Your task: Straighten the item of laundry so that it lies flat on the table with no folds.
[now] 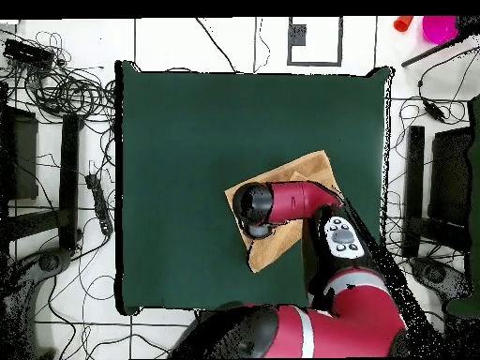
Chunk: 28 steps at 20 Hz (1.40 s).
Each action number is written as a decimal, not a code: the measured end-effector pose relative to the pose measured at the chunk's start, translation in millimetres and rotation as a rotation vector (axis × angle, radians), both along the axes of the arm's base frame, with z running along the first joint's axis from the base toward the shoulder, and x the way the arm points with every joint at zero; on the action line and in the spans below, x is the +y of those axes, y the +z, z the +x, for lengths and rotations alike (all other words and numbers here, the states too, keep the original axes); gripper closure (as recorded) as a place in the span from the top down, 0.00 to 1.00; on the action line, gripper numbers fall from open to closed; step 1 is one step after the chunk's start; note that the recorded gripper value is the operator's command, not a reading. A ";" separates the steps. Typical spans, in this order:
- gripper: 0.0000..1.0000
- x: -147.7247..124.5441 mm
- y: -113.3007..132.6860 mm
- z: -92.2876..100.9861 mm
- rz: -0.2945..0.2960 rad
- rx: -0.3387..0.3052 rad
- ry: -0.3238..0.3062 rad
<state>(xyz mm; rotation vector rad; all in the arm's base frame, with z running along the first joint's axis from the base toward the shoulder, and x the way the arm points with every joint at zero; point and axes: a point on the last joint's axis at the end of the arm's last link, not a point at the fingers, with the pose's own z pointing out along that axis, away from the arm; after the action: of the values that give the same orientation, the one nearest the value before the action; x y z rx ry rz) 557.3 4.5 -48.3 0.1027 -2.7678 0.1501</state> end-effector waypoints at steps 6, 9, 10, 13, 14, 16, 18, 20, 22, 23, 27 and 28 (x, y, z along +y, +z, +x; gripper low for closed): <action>1.00 -1.8 -4.3 8.7 -0.012 0.064 -0.016; 1.00 -2.4 -4.6 10.1 -0.013 0.074 -0.019; 1.00 -2.8 -4.6 10.6 -0.014 0.077 -0.020; 1.00 -4.0 -4.8 11.1 -0.012 0.079 -0.023; 1.00 -4.2 -4.8 11.1 -0.011 0.079 -0.024; 1.00 -5.1 -4.8 11.3 -0.010 0.079 -0.026; 1.00 -5.1 -4.8 11.4 -0.010 0.079 -0.026; 0.00 -6.0 -4.6 11.7 -0.012 0.077 -0.025; 0.00 -6.7 -4.5 11.9 -0.013 0.077 -0.025; 0.00 -7.0 -4.5 12.0 -0.014 0.076 -0.025; 0.00 -11.2 -3.5 13.8 -0.019 0.072 -0.026; 0.00 -11.2 -3.5 13.8 -0.019 0.072 -0.027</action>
<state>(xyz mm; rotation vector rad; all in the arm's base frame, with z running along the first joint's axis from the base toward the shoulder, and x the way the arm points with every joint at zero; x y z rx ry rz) 571.2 -6.6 -51.8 0.0649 -2.6941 0.1628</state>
